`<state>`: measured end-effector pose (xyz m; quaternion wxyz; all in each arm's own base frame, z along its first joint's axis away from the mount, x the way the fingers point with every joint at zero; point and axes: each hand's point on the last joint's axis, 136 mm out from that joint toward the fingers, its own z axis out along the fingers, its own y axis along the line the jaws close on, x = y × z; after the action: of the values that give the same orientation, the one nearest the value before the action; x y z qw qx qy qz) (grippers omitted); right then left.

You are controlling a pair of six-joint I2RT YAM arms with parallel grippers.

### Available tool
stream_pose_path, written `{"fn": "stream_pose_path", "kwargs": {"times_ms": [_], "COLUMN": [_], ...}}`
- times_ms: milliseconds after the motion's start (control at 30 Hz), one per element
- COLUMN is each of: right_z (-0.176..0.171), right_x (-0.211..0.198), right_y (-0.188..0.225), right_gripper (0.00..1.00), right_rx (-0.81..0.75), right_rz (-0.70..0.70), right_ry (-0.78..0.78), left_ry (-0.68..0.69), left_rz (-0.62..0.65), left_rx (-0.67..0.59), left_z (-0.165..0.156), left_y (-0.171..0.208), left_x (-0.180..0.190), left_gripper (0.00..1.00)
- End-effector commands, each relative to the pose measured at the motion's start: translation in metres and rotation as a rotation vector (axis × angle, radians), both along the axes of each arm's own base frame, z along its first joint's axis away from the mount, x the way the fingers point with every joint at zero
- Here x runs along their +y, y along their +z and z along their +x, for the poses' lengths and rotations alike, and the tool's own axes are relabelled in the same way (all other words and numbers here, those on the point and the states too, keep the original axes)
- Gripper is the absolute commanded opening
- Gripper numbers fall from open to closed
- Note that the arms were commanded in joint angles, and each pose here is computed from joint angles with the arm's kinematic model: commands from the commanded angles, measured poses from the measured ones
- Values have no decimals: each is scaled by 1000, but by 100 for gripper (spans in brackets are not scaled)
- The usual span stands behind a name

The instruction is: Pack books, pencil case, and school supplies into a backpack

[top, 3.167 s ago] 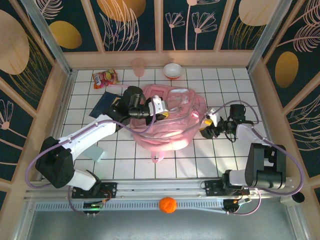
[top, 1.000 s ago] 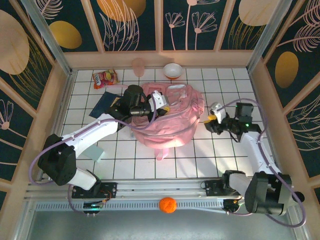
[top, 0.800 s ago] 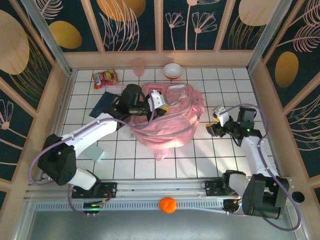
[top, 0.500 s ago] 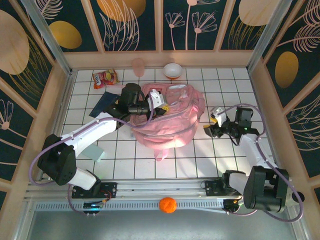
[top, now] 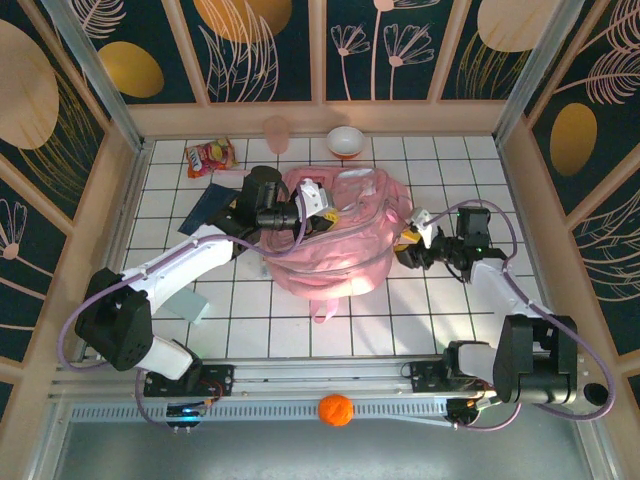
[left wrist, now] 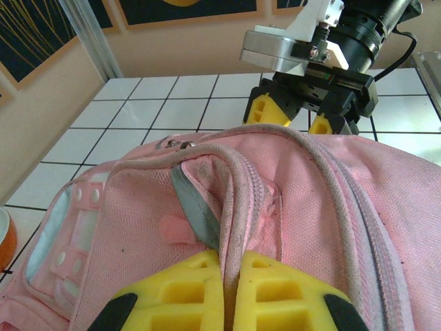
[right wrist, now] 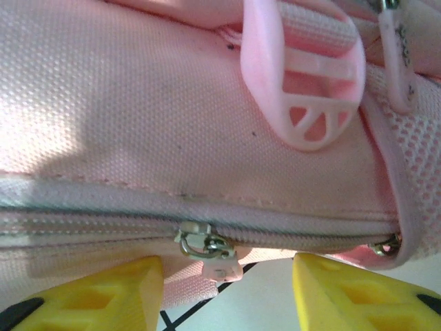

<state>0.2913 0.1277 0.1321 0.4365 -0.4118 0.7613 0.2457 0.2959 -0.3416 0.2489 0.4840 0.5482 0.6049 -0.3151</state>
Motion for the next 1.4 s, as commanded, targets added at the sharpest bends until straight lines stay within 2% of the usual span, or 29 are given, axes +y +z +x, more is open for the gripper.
{"fn": "stream_pose_path", "kwargs": {"times_ms": [0,100,333,400,533,700,1000,1367], "right_z": [10,10,8,7,2,-8,-34,-53], "right_x": [7,8,6,5,6,13,53,94], "right_y": [22,26,31,33,41,52,62,66], "right_gripper": [46,36,4,0,0,0,0,0], "right_rx": [-73,-85,-96,-98,-104,-100,14,234], "right_rz": [39,45,38,38,51,65,69,97], "right_ry": [27,30,17,13,7,20,83,17], "left_ry": [-86,-82,-45,-2,127,209,413,487], "left_rz": [-157,-154,-146,-144,-132,-119,-82,-66], "left_rx": [-188,-190,-197,-199,-211,-194,-140,-68], "left_z": [-10,-10,-4,3,22,34,62,65], "left_y": [75,74,73,73,73,69,53,38], "left_x": [-6,-6,-4,-2,7,13,17,0], "left_gripper": [0,0,0,0,0,0,0,0]}}
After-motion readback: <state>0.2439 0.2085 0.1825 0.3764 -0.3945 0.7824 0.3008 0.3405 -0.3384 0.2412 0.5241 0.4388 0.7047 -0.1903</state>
